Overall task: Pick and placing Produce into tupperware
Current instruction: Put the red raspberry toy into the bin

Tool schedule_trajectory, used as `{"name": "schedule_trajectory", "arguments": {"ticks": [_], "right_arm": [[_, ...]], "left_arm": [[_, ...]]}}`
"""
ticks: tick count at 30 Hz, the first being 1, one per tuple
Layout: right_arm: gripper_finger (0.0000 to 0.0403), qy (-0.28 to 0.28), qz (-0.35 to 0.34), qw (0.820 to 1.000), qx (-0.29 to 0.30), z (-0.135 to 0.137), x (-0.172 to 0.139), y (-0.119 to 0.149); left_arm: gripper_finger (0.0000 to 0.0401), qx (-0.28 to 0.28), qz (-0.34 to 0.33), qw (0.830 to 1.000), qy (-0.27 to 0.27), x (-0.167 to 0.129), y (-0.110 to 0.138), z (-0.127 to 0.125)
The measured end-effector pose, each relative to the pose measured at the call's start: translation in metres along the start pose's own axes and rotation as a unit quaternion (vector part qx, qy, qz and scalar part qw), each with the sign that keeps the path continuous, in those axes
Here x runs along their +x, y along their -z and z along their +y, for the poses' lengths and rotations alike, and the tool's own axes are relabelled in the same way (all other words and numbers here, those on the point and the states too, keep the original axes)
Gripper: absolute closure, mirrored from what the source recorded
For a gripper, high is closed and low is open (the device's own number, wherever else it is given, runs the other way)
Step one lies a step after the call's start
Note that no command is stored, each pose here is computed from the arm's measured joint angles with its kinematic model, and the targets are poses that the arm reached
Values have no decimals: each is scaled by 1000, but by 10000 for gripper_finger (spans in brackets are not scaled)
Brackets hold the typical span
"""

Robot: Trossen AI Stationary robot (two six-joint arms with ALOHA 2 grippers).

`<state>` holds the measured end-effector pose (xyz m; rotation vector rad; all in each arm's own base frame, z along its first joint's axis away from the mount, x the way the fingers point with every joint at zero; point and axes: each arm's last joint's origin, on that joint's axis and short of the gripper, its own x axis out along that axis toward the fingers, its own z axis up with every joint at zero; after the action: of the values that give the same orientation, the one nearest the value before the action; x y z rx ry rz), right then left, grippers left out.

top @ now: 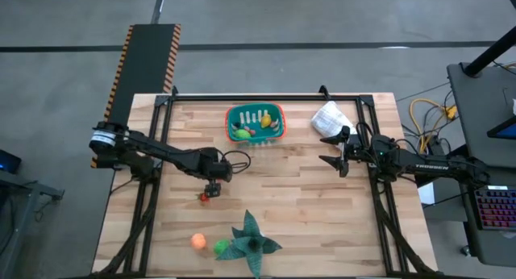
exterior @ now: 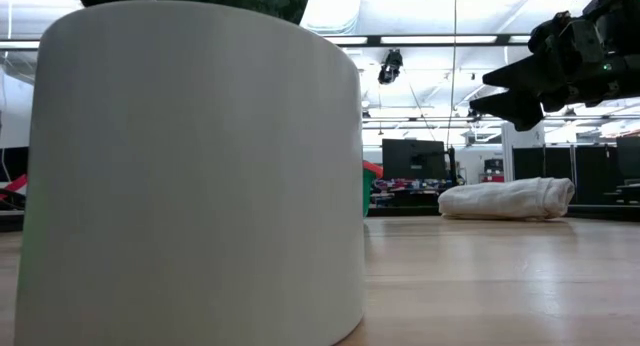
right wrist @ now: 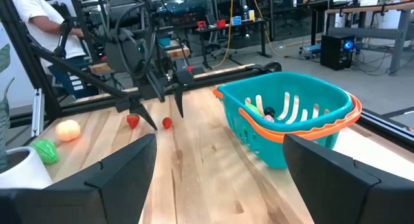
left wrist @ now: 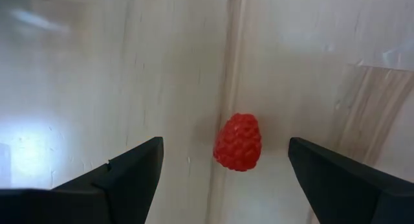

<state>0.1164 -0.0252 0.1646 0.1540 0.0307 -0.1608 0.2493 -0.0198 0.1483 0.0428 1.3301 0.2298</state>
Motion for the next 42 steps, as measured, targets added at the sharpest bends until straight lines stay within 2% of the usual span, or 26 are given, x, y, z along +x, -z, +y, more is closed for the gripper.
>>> {"name": "schedule_trajectory", "arguments": {"ticks": [12,25,42], "right_arm": [[76,0,0,1000,0,0,0,0],[76,0,0,1000,-1,0,0,0],[76,0,0,1000,-1,0,0,0]], "left_arm": [[87,4,-2,1000,10,0,0,0],[185,4,0,1000,21,1,-1,-1],[269,26,0,1000,14,1,0,0]]}}
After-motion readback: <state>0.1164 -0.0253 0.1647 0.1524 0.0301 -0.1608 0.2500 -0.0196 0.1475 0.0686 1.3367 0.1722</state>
